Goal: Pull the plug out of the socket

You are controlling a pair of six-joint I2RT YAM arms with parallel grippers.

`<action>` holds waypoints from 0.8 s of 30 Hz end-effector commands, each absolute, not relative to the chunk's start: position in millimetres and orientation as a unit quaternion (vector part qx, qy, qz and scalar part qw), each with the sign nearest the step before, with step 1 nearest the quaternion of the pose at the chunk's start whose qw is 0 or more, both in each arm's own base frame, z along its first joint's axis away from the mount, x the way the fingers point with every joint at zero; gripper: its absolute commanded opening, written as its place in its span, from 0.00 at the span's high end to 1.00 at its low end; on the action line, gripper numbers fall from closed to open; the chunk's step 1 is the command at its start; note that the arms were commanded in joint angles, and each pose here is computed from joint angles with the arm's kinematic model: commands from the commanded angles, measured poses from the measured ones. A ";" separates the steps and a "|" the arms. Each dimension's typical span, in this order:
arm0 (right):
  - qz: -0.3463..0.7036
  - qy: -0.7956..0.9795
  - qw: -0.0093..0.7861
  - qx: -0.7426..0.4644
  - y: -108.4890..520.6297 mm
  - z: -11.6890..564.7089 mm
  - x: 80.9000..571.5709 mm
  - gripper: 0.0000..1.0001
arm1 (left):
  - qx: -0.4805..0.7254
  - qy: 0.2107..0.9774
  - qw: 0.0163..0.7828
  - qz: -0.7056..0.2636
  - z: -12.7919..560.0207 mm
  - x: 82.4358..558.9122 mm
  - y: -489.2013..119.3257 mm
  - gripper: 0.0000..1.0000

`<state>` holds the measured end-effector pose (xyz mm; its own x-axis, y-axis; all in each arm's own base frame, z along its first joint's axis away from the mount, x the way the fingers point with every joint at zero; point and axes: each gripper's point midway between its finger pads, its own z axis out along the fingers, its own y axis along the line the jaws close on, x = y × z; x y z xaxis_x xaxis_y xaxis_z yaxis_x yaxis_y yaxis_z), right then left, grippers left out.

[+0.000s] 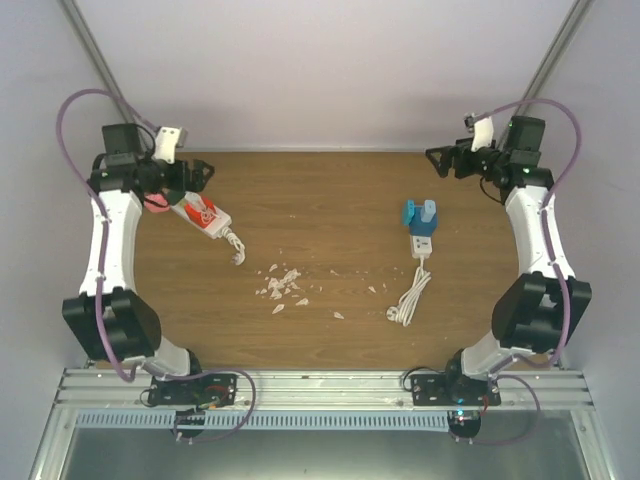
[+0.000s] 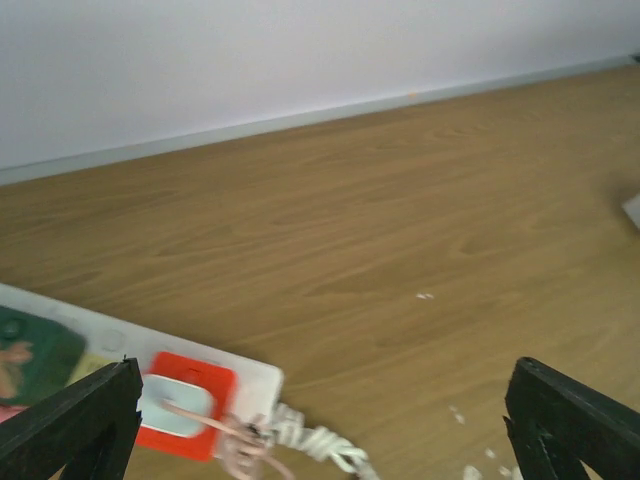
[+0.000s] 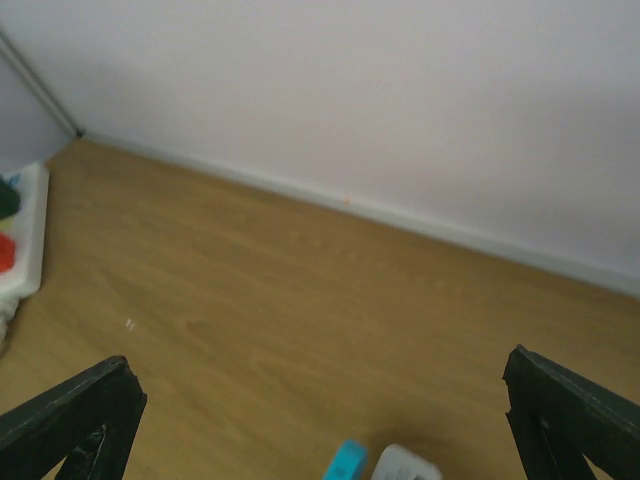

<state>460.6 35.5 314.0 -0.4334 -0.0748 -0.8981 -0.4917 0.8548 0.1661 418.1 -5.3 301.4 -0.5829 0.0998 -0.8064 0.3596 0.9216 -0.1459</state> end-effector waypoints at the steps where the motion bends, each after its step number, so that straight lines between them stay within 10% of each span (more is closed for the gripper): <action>1: 0.168 0.861 0.443 -0.184 50.4 277.3 417.2 0.00 | 0.172 0.865 0.448 -0.149 310.4 374.9 -38.8 0.01; 24: 0.134 0.881 0.332 -0.309 105.1 193.0 323.2 0.00 | 0.299 0.861 0.380 -0.157 243.3 289.5 -108.5 0.01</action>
<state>316.8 67.5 182.2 -0.6587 -0.3863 -0.6456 -0.5390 0.8410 0.0467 289.9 -116.4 253.6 -0.5199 0.3812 -0.7644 0.6520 0.7553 -0.0668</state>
